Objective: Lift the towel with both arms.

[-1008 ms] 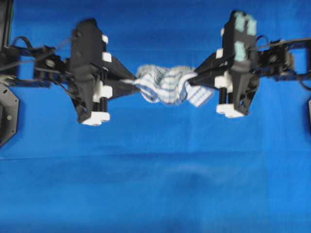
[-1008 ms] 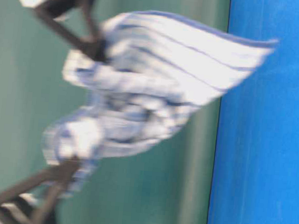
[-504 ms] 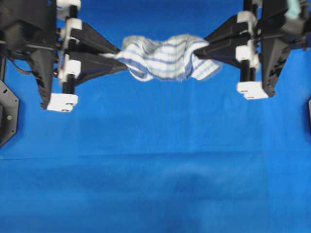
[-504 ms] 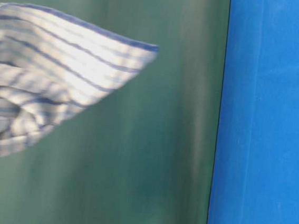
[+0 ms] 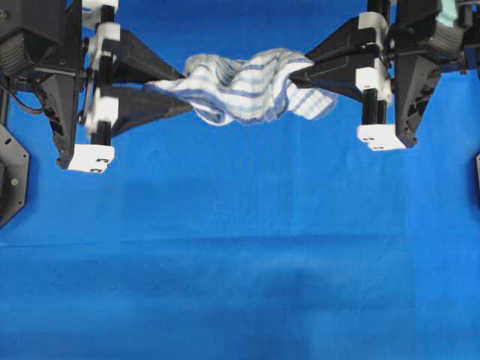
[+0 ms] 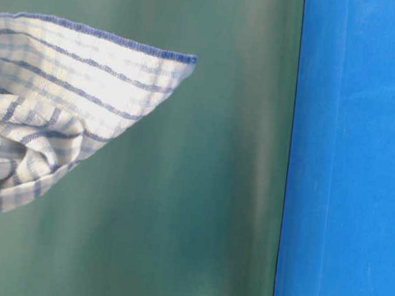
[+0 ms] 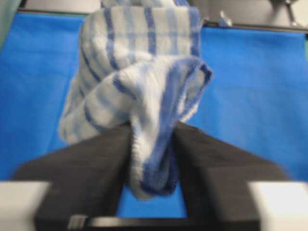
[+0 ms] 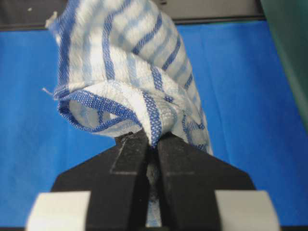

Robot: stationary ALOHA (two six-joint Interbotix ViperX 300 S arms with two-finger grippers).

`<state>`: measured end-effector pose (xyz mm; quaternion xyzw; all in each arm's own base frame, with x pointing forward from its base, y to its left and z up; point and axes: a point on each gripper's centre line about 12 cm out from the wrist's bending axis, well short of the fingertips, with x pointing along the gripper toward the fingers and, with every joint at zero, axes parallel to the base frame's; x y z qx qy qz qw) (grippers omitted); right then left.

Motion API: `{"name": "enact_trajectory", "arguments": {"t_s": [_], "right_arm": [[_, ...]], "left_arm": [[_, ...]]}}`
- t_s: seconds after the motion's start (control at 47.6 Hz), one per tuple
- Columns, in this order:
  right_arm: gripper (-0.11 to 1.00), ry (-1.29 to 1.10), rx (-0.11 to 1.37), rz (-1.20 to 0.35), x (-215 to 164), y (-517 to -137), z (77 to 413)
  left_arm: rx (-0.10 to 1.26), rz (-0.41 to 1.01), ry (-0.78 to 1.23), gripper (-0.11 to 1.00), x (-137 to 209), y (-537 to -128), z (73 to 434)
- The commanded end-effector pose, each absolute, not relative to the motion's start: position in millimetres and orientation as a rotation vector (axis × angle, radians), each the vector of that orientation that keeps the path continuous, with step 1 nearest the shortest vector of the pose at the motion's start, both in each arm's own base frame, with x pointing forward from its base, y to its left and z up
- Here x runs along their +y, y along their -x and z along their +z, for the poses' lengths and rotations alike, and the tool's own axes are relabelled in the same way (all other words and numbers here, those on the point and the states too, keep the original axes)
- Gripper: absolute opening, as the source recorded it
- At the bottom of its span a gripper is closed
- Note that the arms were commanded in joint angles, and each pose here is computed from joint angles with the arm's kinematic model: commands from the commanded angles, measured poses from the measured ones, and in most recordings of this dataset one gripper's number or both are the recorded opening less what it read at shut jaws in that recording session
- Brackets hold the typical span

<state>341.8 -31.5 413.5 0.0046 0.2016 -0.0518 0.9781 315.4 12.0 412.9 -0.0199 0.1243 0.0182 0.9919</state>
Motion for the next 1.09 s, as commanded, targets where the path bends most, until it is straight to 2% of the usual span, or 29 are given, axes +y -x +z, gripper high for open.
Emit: {"name": "enact_trajectory", "arguments": {"t_s": [0.0, 0.105, 0.147, 0.189, 0.399, 0.546, 1.071], "right_arm": [[0.21, -0.009, 0.352, -0.105, -31.4, -340.5, 429.0], [0.52, 0.003, 0.354, -0.110, -32.2, -340.4, 428.4], [0.63, 0.008, 0.356, -0.115, -33.3, -340.3, 427.8], [0.69, 0.012, 0.357, -0.119, -33.8, -340.2, 427.7], [0.67, 0.014, 0.377, -0.121, -34.1, -339.9, 421.4], [0.66, 0.001, 0.424, -0.121, -33.9, -339.3, 401.1], [0.66, -0.153, 0.637, -0.123, -21.1, -332.9, 255.8]], "left_arm": [[0.203, 0.038, 0.042, 0.45, 12.4, -312.1, 427.0], [0.203, 0.038, 0.044, 0.77, 12.3, -310.8, 426.1], [0.202, 0.038, 0.044, 0.86, 12.3, -309.9, 426.4], [0.205, 0.038, 0.044, 0.91, 12.3, -309.9, 425.1], [0.226, 0.028, 0.046, 0.89, 9.1, -313.8, 417.0], [0.262, 0.020, 0.046, 0.89, 6.4, -321.5, 398.5], [0.475, 0.010, 0.046, 0.89, 0.2, -353.4, 264.2]]}}
